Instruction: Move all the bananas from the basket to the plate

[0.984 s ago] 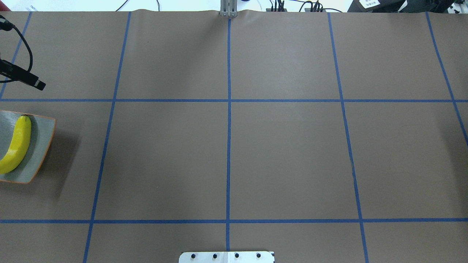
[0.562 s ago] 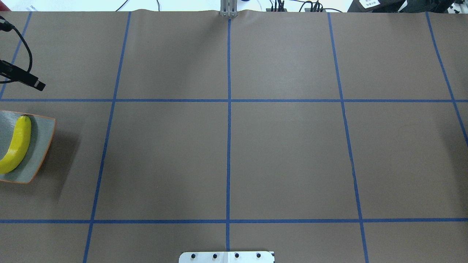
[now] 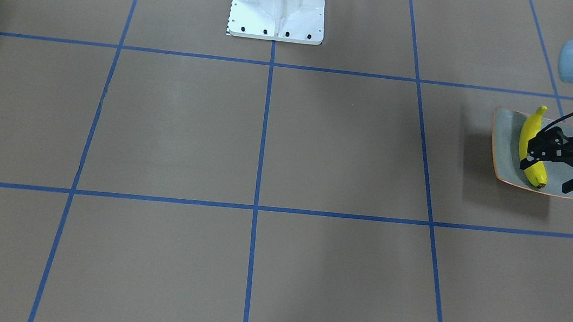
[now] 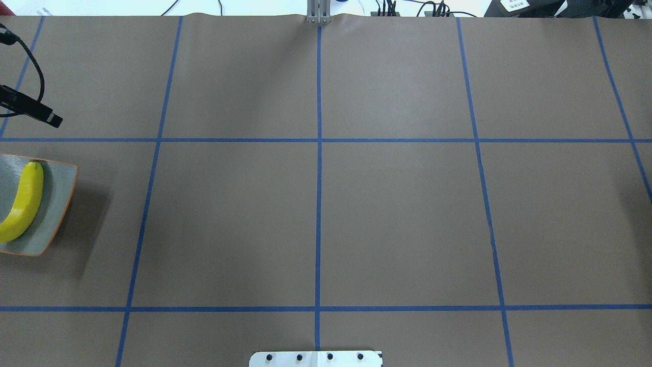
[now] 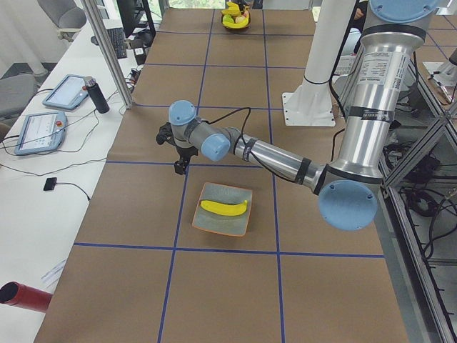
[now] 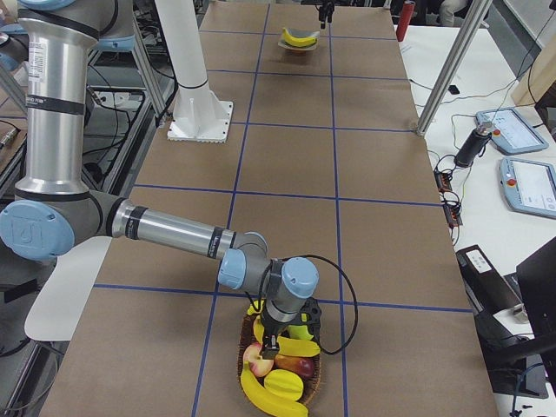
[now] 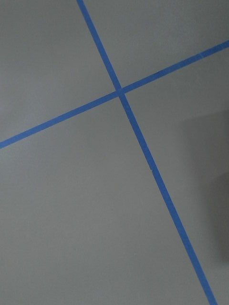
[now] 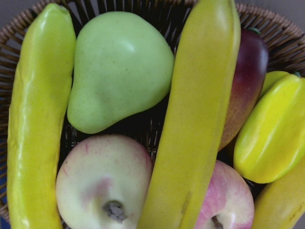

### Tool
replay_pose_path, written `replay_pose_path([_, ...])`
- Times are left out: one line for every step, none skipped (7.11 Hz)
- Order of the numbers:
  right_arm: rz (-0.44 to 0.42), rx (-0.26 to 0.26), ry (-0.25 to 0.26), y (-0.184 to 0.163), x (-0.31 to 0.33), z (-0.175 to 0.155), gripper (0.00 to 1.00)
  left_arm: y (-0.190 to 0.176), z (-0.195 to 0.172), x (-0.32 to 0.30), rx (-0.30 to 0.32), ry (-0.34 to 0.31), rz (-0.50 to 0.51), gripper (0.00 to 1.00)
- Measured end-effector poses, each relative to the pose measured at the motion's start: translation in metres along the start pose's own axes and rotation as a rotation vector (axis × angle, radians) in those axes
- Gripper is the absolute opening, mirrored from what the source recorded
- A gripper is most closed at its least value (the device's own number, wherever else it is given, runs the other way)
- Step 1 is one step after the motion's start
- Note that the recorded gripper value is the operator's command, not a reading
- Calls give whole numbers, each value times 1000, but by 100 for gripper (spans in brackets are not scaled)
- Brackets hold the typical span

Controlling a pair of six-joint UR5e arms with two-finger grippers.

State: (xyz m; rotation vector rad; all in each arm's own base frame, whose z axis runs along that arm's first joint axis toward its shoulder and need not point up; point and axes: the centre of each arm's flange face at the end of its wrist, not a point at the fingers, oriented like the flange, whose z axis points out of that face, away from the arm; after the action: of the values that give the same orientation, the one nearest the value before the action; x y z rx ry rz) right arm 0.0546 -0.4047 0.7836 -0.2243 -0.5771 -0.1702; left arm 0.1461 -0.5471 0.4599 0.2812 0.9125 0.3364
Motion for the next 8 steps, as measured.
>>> replay_pose_path([0,-2,-3,2,0,1,80,1,0,0,-1,0,-1,100])
replay_pose_path([0,-3,-4,3,0,2,74,1,0,-1,-1,0,-1,100])
replay_pose_path([0,-2,-6,3,0,2,57,1,1,-1,-2,0,-2,100])
replay_pose_path([0,-2,-6,4,0,2,40,2,1,-1,-2,1,-2,100])
replay_pose_path([-1,-1,-6,4,0,2,24,2,0,-1,-2,1,-2,100])
replay_pose_path([-1,0,-7,4,-1,1,1,2,0,0,-2,2,-2,100])
replay_pose_path([1,4,-8,4,0,0,0,2,0,0,-2,3,-2,100])
replay_pose_path([8,13,-9,5,2,-4,0,2,0,0,-3,4,-3,100])
